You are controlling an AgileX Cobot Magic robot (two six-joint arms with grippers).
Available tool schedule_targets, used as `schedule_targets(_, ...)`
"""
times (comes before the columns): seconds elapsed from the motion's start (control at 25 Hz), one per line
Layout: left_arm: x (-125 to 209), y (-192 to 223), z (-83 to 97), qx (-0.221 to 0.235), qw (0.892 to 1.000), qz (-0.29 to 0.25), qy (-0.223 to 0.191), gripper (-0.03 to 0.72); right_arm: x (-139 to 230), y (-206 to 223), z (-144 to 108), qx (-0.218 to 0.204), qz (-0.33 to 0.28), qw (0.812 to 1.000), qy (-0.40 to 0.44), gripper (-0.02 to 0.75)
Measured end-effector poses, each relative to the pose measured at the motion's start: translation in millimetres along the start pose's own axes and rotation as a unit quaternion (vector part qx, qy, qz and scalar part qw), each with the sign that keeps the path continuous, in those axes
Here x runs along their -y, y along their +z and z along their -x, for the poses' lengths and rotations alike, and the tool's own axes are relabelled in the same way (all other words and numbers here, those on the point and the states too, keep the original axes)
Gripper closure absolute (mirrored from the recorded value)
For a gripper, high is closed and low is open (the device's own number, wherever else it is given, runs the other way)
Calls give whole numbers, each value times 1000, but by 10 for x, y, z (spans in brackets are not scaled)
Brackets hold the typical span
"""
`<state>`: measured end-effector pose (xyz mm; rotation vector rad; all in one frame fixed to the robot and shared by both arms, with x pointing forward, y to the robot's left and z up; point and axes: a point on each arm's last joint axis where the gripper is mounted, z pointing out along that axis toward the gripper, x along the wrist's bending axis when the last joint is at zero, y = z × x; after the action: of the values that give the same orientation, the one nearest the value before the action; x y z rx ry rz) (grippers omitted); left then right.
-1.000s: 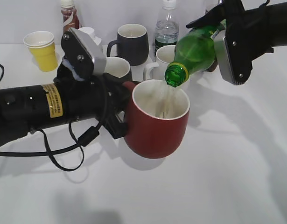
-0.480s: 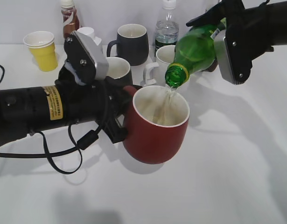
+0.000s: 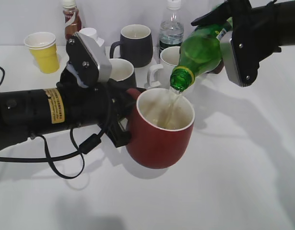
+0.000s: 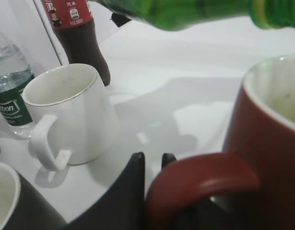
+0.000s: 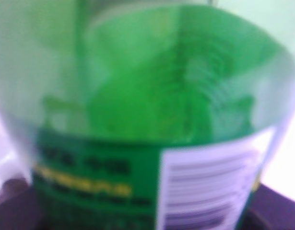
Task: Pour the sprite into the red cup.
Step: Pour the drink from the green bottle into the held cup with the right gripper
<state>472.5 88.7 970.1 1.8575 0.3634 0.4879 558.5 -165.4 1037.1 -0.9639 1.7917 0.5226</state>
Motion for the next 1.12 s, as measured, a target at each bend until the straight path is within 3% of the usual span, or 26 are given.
schedule_targets(1.12,3,0,0,0,1000,-2,1,613,6,-3,42,22,-4,1000,-15,308)
